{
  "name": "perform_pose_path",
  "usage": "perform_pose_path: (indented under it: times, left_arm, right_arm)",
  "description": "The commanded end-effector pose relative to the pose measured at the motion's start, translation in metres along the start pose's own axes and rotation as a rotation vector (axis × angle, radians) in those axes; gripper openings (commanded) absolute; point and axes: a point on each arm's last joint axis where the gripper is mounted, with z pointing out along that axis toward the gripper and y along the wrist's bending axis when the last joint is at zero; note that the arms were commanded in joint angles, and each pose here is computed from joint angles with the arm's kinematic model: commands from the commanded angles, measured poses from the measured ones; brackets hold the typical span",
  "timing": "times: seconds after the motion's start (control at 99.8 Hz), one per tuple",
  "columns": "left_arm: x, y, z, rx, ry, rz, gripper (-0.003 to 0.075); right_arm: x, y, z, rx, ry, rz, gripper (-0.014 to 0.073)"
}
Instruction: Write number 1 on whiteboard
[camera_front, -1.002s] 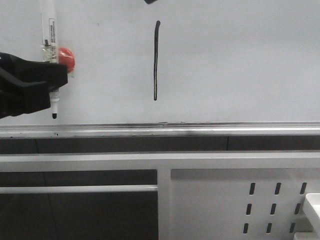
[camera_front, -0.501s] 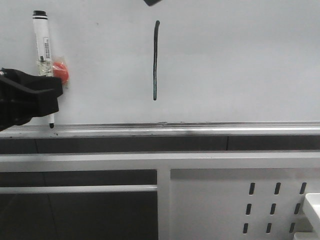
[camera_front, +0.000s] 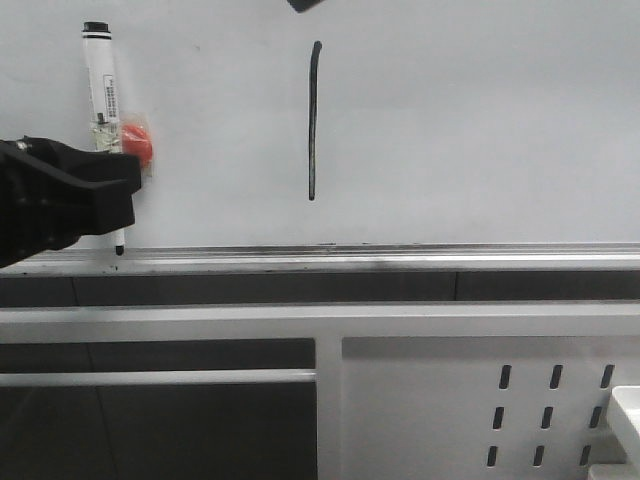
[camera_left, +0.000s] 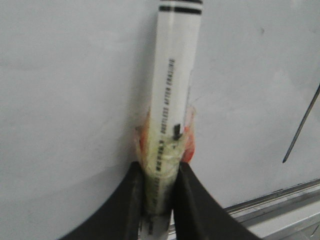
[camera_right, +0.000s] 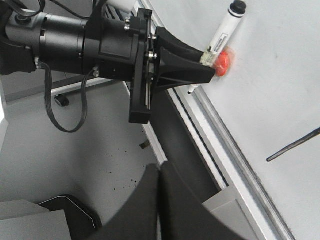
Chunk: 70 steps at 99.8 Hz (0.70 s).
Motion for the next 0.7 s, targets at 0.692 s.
perform_pose_path:
  times: [0.692]
  left_arm:
    - [-0.036, 0.004, -0.048, 0.076, -0.31, -0.008, 0.0308]
  right_arm:
    - [-0.004, -0.002, -0.036, 0.091, -0.253, 0.001, -0.0057]
